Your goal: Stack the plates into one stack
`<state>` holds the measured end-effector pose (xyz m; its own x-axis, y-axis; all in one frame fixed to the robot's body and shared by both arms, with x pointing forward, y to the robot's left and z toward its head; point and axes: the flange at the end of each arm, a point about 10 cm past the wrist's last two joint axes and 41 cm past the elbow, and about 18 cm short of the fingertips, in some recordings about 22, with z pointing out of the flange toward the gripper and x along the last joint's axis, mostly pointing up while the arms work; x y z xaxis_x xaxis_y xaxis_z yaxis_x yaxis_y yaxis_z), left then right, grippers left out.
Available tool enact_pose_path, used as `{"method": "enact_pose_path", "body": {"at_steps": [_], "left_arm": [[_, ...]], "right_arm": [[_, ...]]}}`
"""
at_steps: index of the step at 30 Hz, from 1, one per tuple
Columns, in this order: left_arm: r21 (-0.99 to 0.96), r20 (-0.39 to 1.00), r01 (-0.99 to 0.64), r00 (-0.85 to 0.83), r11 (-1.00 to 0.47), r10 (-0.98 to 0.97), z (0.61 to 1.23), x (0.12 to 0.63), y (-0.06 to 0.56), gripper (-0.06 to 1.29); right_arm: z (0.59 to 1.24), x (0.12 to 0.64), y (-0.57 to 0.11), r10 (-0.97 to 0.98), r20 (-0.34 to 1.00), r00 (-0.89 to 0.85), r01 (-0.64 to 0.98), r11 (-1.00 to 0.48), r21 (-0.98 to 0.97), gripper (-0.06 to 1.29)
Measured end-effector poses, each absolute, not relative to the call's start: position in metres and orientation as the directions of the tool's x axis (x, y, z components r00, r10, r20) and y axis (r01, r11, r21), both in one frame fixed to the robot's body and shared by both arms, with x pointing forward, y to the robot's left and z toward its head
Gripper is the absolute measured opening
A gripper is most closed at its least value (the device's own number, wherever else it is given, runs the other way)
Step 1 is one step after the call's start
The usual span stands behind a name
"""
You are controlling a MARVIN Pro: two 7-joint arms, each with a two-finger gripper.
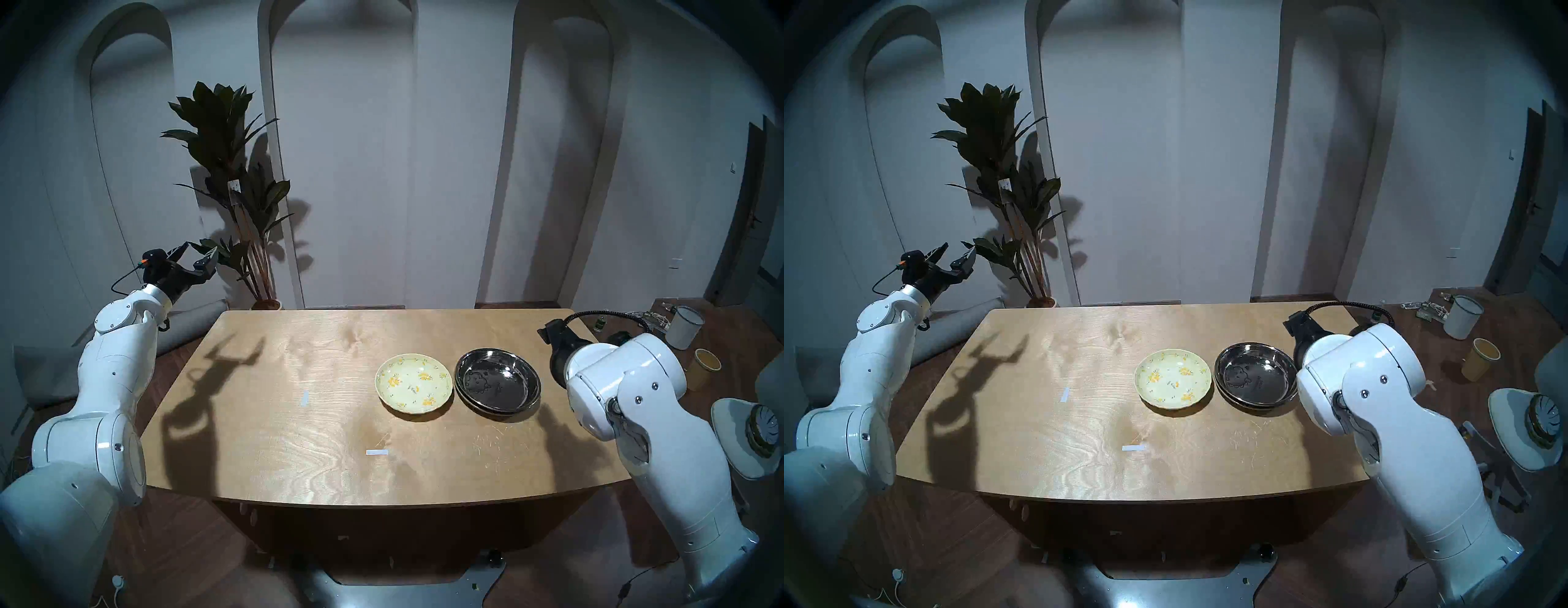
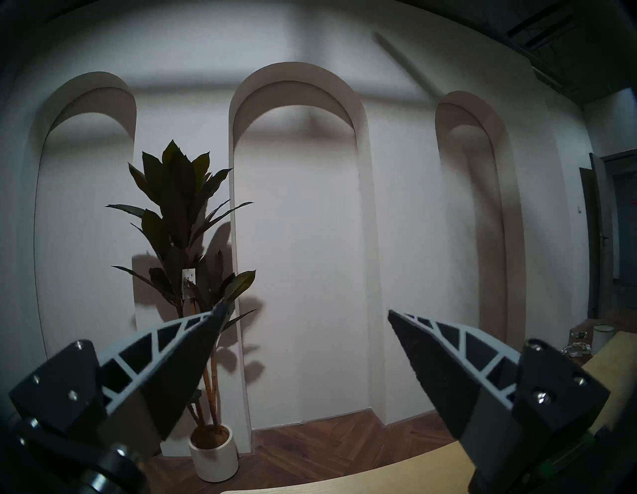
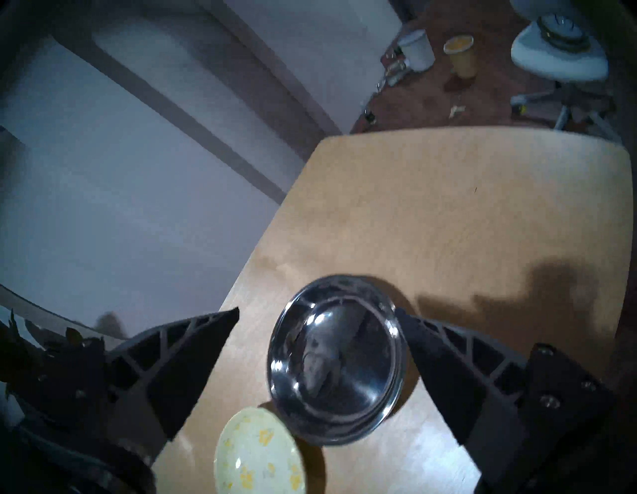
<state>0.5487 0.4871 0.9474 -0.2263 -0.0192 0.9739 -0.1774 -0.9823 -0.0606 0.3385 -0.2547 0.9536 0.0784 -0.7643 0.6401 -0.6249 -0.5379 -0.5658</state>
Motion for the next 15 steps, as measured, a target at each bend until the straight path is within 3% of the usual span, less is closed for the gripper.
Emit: {"method": "enact_pose_path", "body": {"at_steps": [15], "left_arm": [[-0.092, 0.961, -0.317, -0.278, -0.944, 0.000, 0.945, 0.546, 0.442, 1.24]], "right_arm": [[0.942, 0.368, -0.353, -0.520, 0.849, -0.095, -0.644, -0.618, -0.451, 1.20]]}}
